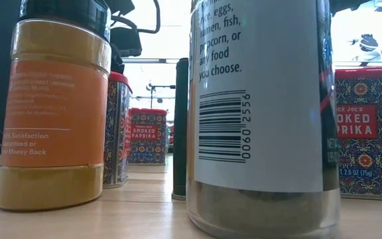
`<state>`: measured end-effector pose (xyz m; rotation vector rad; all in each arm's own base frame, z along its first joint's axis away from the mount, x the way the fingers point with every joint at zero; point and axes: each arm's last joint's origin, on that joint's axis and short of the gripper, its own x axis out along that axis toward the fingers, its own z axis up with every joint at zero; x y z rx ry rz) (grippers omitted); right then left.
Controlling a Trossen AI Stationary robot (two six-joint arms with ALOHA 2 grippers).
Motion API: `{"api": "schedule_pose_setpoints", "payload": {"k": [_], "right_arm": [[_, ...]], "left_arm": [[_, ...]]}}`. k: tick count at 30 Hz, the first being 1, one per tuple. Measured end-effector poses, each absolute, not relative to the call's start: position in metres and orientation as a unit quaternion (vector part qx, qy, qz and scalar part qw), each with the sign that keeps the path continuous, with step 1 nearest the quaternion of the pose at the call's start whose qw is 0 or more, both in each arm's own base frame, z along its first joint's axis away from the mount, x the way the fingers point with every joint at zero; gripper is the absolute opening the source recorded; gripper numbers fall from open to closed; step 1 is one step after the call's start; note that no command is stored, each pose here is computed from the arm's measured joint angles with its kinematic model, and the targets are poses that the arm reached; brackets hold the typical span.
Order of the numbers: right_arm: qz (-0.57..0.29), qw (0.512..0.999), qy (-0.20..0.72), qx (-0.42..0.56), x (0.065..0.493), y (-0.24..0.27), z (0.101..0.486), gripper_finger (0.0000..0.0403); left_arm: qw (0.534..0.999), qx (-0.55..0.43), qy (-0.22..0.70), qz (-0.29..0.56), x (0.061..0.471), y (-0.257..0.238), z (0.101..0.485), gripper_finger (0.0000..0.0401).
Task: Sort spices by type
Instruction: Put the black spice can into the gray bin
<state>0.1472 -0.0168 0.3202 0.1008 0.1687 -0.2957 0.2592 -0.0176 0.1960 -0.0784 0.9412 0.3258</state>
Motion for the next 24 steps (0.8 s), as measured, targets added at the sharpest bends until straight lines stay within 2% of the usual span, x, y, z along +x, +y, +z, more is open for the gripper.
{"api": "schedule_pose_setpoints", "payload": {"k": [12, 24], "right_arm": [[-0.147, 0.984, 0.084, 0.050, 0.1472, -0.0168, 0.3201, 0.0018], [-0.147, 0.984, 0.085, 0.050, 0.1472, -0.0168, 0.3200, 0.0018]], "left_arm": [[0.873, 0.000, 0.448, 0.193, 0.2571, -0.0146, 0.1966, 0.0210], [0.876, -0.006, 0.447, 0.183, 0.2579, -0.0153, 0.1968, 0.0210]]}}
